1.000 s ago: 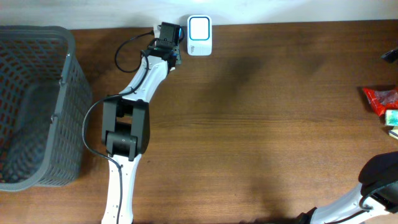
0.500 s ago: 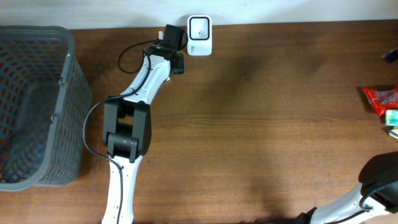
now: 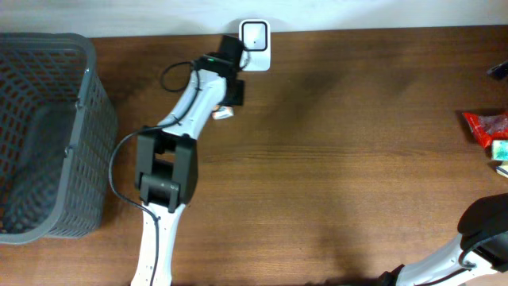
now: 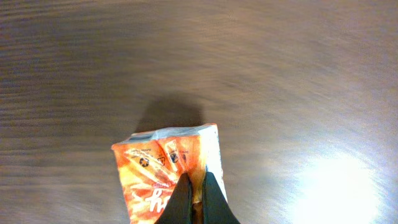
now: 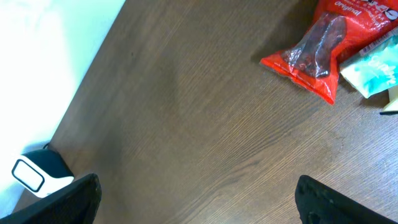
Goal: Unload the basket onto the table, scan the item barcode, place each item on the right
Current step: 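Grasp the small orange box with the left gripper and place it centre, then move the right gripper to the orange box and grasp it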
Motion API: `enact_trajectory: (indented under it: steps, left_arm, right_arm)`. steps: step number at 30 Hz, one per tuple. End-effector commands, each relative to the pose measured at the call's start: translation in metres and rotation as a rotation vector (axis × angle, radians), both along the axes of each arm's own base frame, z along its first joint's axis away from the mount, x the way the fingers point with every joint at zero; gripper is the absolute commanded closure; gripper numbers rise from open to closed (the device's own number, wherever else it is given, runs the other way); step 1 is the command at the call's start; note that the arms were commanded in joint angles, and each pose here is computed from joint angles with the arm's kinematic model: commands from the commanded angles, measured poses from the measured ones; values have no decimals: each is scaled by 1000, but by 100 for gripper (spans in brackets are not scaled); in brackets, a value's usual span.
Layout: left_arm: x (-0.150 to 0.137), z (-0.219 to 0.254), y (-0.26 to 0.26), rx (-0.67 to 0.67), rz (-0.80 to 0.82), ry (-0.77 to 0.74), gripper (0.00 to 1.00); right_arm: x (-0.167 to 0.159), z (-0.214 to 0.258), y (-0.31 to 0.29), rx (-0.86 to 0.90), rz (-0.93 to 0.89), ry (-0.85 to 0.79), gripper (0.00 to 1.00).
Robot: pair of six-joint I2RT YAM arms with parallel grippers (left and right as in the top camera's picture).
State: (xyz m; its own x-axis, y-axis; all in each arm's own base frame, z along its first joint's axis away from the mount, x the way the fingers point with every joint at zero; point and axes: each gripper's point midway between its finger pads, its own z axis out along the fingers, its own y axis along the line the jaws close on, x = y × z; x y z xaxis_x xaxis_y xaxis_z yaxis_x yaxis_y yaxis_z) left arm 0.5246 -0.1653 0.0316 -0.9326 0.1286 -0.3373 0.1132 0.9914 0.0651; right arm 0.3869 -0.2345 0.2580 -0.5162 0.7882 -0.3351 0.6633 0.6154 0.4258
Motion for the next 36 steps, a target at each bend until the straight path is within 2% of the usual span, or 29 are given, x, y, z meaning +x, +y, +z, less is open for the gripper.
enact_trajectory:
  steps: [1,4,6,7,9,10,11,14,15,16,18,22,24,26,27,30,32,34,35,36]
  left_arm:
    - [-28,53,-81,-53,-194,-73,100]
    - [-42,50,-87,54,-142,-84,100]
    - [-63,45,-98,48,-135,-30,100]
    - [-70,44,-110,12,-156,-8,53]
    - [-69,55,-114,-4,-161,-24,21]
    - [-67,67,-117,-24,-163,-39,12]
    - [-62,103,-123,-87,-169,-88,1]
    - [-33,184,-78,-151,-74,-232,1]
    - [-25,189,-58,-152,-35,-244,1]
    - [-15,184,-18,-130,40,-220,1]
    - [-12,173,32,-98,131,-166,1]
    - [-14,148,69,-67,199,-99,1]
    - [-17,134,70,-59,202,-73,1]
    - [-19,122,75,-72,264,-53,1]
    - [-15,118,84,-75,284,-60,1]
    - [-12,106,98,-72,312,-55,1]
    - [-13,106,98,-71,313,-52,1]
    - [-14,106,97,-71,309,-51,1]
    - [-14,106,97,-71,309,-51,1]
    - [-14,106,97,-71,309,-51,1]
  right_arm:
    - [1,-1,0,8,-4,-1,2]
    - [1,-1,0,8,-4,-1,2]
    - [1,-1,0,8,-4,-1,2]
    - [1,-1,0,8,-4,-1,2]
    - [1,-1,0,8,-4,-1,2]
    - [1,-1,0,8,-4,-1,2]
    - [1,-1,0,8,-3,-1,2]
    - [1,-1,0,8,-4,-1,2]
    - [1,-1,0,8,-4,-1,2]
    - [1,-1,0,8,-4,-1,2]
    - [1,-1,0,8,-4,-1,1]
    - [5,2,1,37,-26,-24,2]
    - [0,6,48,255,83,-48,2]
    - [-6,-3,91,260,272,21,1]
    - [-2,-17,141,242,489,67,0]
    - [16,-54,253,251,779,137,2]
    - [36,-64,301,202,869,112,3]
    - [38,-84,323,179,766,217,9]
    - [38,-100,348,189,772,239,18]
    - [36,-126,383,213,774,263,18]
